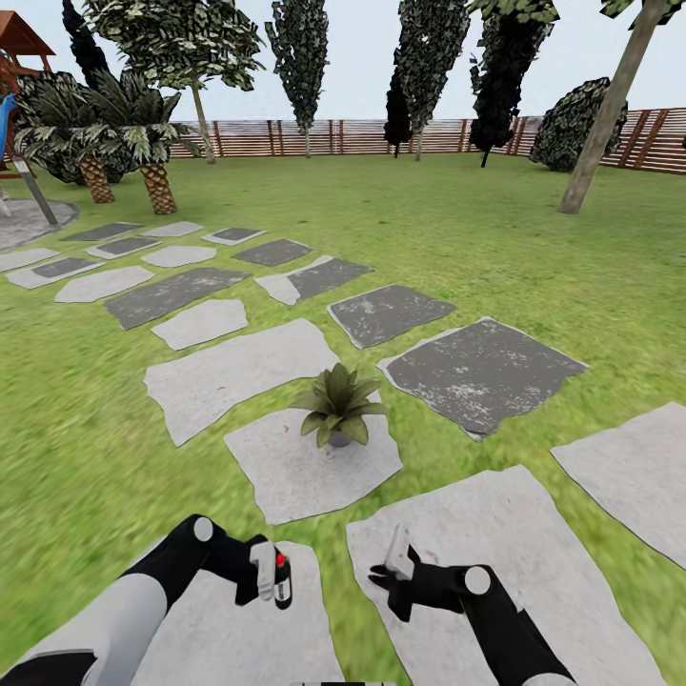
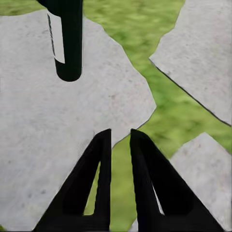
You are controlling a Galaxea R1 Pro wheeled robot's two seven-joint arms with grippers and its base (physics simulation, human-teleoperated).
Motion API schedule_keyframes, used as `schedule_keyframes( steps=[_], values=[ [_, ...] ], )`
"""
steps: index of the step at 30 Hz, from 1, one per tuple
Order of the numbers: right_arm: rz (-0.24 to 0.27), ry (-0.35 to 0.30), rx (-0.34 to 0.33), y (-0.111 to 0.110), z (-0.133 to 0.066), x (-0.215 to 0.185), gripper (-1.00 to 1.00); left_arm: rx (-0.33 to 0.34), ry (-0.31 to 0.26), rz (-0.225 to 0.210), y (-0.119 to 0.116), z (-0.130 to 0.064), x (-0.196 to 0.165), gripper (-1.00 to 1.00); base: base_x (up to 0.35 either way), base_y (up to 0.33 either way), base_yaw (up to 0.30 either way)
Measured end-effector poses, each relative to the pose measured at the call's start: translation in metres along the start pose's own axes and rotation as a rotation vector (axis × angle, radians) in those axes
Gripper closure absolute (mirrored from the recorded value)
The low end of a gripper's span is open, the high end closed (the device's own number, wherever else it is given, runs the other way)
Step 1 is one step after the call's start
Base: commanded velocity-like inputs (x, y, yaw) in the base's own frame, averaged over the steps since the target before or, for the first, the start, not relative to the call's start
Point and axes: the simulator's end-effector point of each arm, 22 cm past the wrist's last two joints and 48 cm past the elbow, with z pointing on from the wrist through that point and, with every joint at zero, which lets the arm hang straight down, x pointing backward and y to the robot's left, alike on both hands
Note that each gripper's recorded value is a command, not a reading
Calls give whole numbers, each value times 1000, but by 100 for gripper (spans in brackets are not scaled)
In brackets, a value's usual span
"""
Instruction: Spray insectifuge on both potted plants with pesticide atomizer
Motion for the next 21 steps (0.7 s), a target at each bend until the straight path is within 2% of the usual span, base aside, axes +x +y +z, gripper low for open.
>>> schedule_keyframes(
  steps=[5, 11, 16, 21],
  values=[
    [-6, -5, 1, -2, -1, -3, 100, 24, -3, 9, -6, 4, -5, 100, 0, 0, 0],
    [-27, -18, -3, 0, 3, -15, 100, 77, 29, 78, -21, 18, -18, 100, 0, 0, 0],
    [-63, -33, -16, 5, 9, -30, 100, 98, 4, 105, -29, 31, -42, 100, 0, 0, 0],
    [-69, -44, -22, 8, 13, -38, 100, 106, -12, 116, -34, 38, -55, 100, 0, 0, 0]
  ],
)
